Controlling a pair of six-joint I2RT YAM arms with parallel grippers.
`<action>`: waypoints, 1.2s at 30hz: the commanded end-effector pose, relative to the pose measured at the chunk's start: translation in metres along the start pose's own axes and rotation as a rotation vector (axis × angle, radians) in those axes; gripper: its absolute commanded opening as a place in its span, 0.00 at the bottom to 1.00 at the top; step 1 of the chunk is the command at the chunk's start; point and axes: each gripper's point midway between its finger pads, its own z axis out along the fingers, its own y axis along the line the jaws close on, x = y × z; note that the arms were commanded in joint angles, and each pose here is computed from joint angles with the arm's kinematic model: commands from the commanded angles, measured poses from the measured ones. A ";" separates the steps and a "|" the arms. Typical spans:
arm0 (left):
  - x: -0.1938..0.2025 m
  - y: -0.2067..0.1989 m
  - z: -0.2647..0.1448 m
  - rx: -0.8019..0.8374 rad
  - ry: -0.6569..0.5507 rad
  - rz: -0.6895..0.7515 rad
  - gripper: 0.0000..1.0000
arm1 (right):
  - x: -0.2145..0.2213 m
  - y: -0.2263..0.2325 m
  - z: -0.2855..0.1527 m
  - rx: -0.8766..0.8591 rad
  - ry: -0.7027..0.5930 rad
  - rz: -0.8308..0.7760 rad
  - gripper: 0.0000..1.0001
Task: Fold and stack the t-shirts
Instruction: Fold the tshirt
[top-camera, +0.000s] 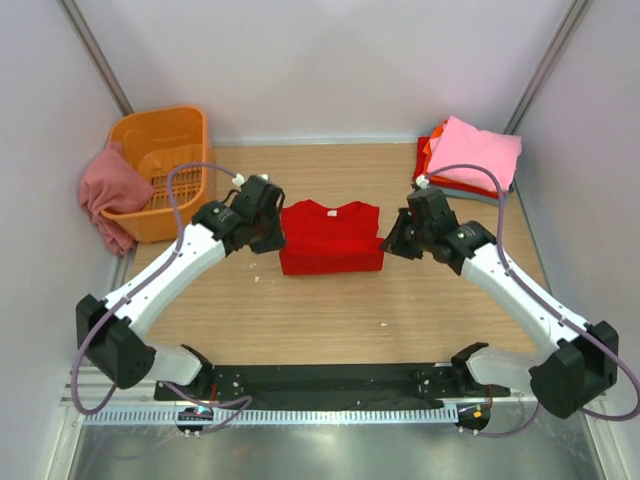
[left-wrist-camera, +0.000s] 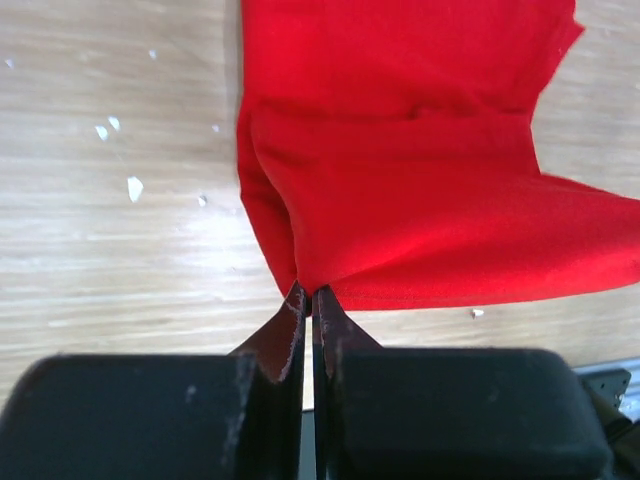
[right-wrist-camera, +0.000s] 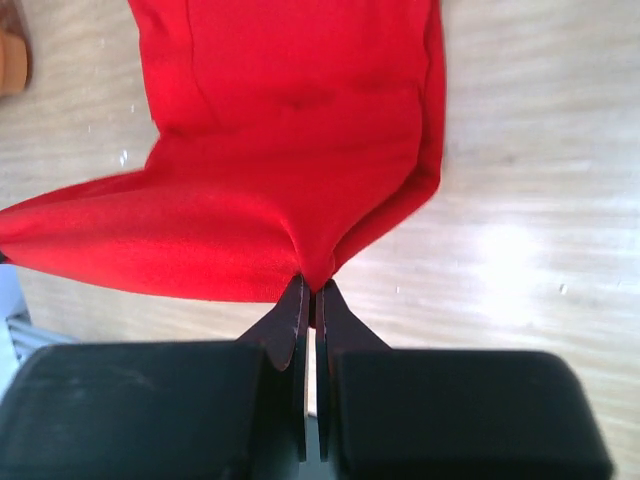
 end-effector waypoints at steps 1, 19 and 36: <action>-0.032 0.009 -0.001 -0.057 -0.037 0.043 0.00 | -0.038 -0.001 0.003 0.071 -0.088 -0.063 0.01; -0.121 0.024 0.103 -0.144 0.040 -0.010 0.01 | -0.158 0.006 0.095 0.089 -0.097 -0.051 0.01; -0.180 0.034 0.124 -0.087 -0.017 -0.097 0.73 | -0.227 0.018 0.128 -0.009 -0.118 -0.091 1.00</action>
